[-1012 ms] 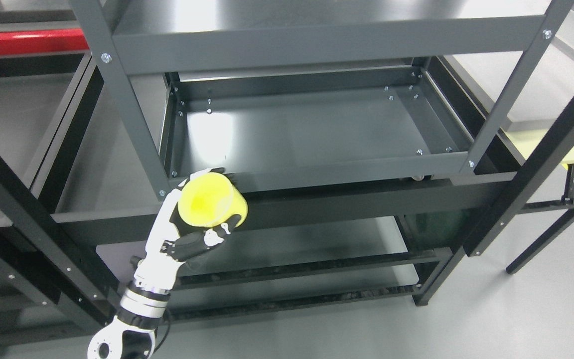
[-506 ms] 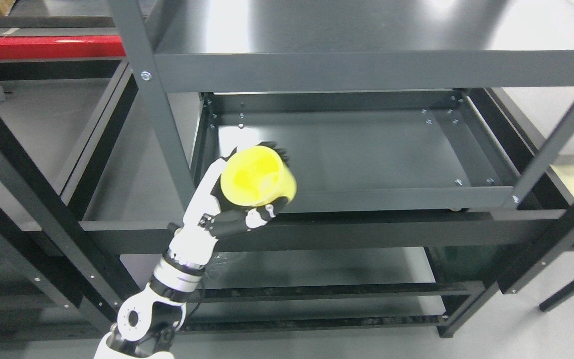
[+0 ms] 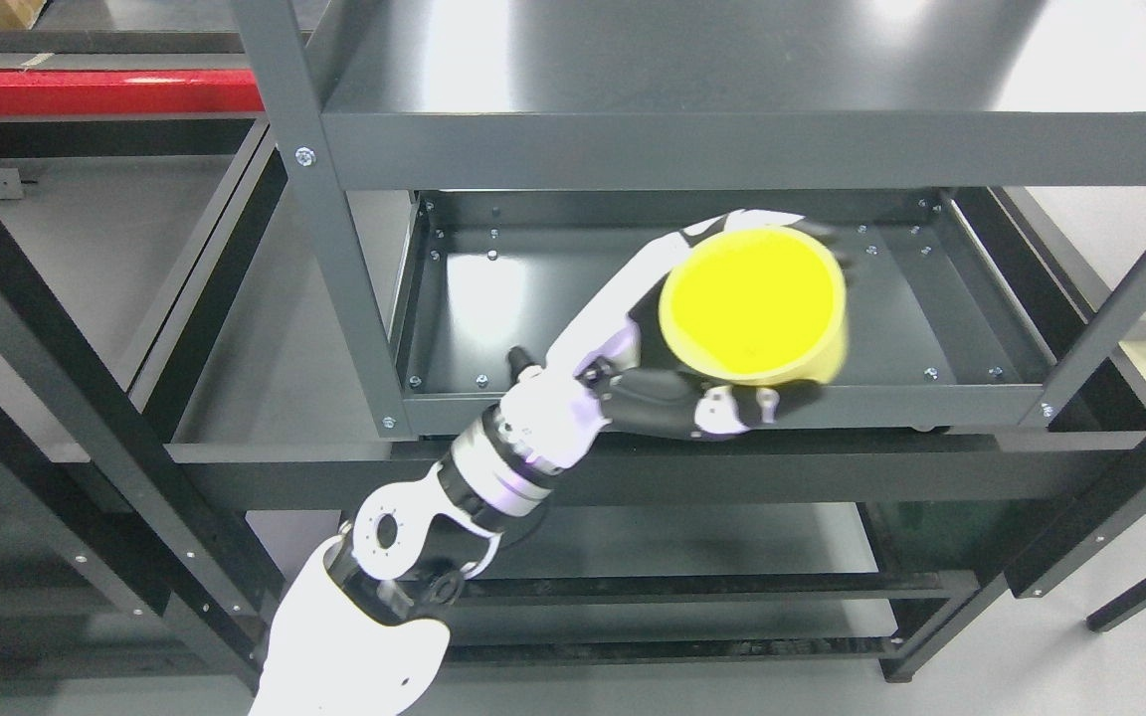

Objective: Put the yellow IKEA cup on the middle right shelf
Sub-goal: 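Raise the yellow cup with the left hand up to the upper shelf, then set the cup down on the upper shelf and open the left hand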

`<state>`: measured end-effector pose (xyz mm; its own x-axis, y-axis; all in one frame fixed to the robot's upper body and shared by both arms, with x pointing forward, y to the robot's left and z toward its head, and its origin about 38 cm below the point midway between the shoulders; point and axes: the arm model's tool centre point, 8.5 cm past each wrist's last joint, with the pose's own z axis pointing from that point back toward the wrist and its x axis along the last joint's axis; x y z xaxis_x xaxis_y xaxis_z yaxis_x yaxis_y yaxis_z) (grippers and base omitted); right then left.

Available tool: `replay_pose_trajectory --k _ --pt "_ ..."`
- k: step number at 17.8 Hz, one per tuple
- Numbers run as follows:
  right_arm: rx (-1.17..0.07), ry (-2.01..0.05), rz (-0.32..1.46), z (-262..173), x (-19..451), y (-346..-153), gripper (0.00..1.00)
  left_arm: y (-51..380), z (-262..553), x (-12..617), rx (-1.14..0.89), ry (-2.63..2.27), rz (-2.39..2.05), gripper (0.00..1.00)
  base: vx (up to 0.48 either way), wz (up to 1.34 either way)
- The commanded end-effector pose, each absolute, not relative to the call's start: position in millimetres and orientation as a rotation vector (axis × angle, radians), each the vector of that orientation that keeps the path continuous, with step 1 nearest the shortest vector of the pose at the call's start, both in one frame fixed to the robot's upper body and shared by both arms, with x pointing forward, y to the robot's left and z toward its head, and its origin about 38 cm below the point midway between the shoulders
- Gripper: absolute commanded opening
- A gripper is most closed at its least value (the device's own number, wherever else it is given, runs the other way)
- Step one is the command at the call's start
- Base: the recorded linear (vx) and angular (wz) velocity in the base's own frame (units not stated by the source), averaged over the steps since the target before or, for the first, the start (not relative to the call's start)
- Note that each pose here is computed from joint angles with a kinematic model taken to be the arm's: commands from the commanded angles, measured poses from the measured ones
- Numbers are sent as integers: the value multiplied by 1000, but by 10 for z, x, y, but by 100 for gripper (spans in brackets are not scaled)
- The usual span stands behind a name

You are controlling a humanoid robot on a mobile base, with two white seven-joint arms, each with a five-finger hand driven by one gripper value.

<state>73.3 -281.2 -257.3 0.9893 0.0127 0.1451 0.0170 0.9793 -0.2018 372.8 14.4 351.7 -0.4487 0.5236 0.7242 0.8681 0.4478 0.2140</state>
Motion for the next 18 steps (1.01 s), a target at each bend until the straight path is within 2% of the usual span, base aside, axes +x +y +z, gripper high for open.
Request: replay_pose_trajectory --k 1,4,10,18 --pt "-216 -132 -8 -2572 644 -2909 100 -454 3944 3345 -1378 -2019 -1049 2 0 0" --pt "-216 -132 -8 -2572 644 -2909 99 -172 4625 3545 -1346 -2181 -885 1 0 0" --pt "-216 -132 -8 -2572 644 -2909 99 336 5563 4411 -982 -2128 -535 0 0 0" --pt "-216 -132 -8 -2572 644 -2909 100 671 5289 5407 -723 -1771 -346 0 0 0"
